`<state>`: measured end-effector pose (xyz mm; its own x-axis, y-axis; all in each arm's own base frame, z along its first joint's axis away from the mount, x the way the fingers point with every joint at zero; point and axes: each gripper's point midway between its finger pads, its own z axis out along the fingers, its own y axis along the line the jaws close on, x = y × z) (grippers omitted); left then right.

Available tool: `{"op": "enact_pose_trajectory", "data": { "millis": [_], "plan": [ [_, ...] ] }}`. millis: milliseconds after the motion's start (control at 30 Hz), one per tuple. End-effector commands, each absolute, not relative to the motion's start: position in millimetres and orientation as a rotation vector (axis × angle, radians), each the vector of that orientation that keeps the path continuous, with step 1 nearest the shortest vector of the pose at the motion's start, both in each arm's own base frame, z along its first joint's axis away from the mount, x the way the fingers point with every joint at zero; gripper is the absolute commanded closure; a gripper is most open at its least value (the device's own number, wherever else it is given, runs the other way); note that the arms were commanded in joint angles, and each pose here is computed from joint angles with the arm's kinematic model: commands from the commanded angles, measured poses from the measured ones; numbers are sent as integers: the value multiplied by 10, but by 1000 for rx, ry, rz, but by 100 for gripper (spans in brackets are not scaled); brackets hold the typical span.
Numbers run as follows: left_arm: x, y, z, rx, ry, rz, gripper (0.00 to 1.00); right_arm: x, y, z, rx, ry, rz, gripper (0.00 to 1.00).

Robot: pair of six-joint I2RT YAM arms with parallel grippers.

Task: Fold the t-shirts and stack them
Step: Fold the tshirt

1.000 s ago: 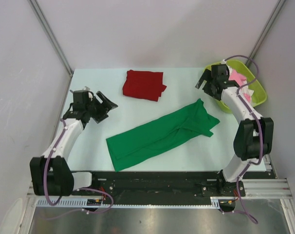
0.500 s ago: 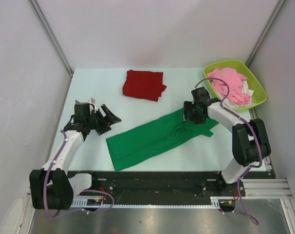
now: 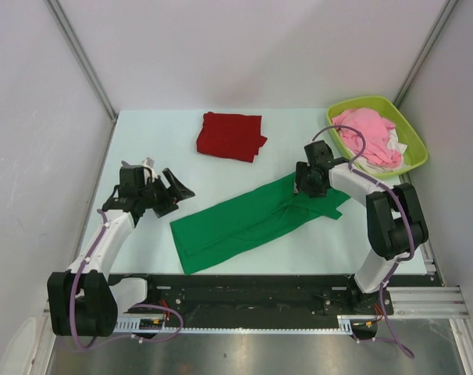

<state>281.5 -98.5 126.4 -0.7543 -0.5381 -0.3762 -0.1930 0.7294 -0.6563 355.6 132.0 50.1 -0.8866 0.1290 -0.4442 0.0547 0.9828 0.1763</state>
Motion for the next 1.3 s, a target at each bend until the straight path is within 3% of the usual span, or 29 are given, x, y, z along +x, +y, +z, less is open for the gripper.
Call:
{"op": "enact_pose_trajectory", "data": {
  "millis": [0, 33, 300, 400, 767, 867, 933, 1000, 1033, 1067, 1167, 1200, 1267],
  "plan": [
    [2827, -1009, 1257, -496, 2364, -840, 15, 3759, 1276, 502, 210, 2598, 205, 43],
    [2823, -1009, 1247, -498, 2366, -840, 15, 3767, 1268, 507, 217, 2595, 203, 54],
    [2820, -1017, 1200, -497, 2374, -846, 16, 3662, 1258, 533, 194, 2615, 151, 95],
    [2814, -1024, 1205, -494, 2370, -853, 16, 3558, 1285, 605, 157, 2618, 104, 100],
    [2751, -1066, 1197, -487, 2352, -892, 16, 2931, 1543, 712, 34, 2681, 108, 100],
    [2722, -1079, 1197, -482, 2351, -903, 16, 2741, 1538, 666, 17, 2715, 104, 93],
    [2714, -1077, 1207, -471, 2346, -900, 16, 2609, 1530, 637, 9, 2737, 107, 79],
    [2701, -1079, 1222, -464, 2342, -901, 15, 2501, 1551, 671, -6, 2742, 113, 75],
    [2698, -1079, 1220, -465, 2343, -901, 16, 2447, 1533, 655, 14, 2747, 102, 70],
    [2694, -1078, 1225, -461, 2341, -900, 16, 2421, 1524, 677, 23, 2741, 96, 58],
    [2691, -1085, 1231, -457, 2336, -906, 16, 2432, 1487, 822, 90, 2683, 103, 51],
    [2685, -1090, 1232, -457, 2336, -911, 16, 2493, 1420, 892, 131, 2636, 71, 40],
    [2682, -1095, 1238, -457, 2334, -915, 15, 2582, 1392, 1129, 223, 2530, 119, 33]
  ]
}}
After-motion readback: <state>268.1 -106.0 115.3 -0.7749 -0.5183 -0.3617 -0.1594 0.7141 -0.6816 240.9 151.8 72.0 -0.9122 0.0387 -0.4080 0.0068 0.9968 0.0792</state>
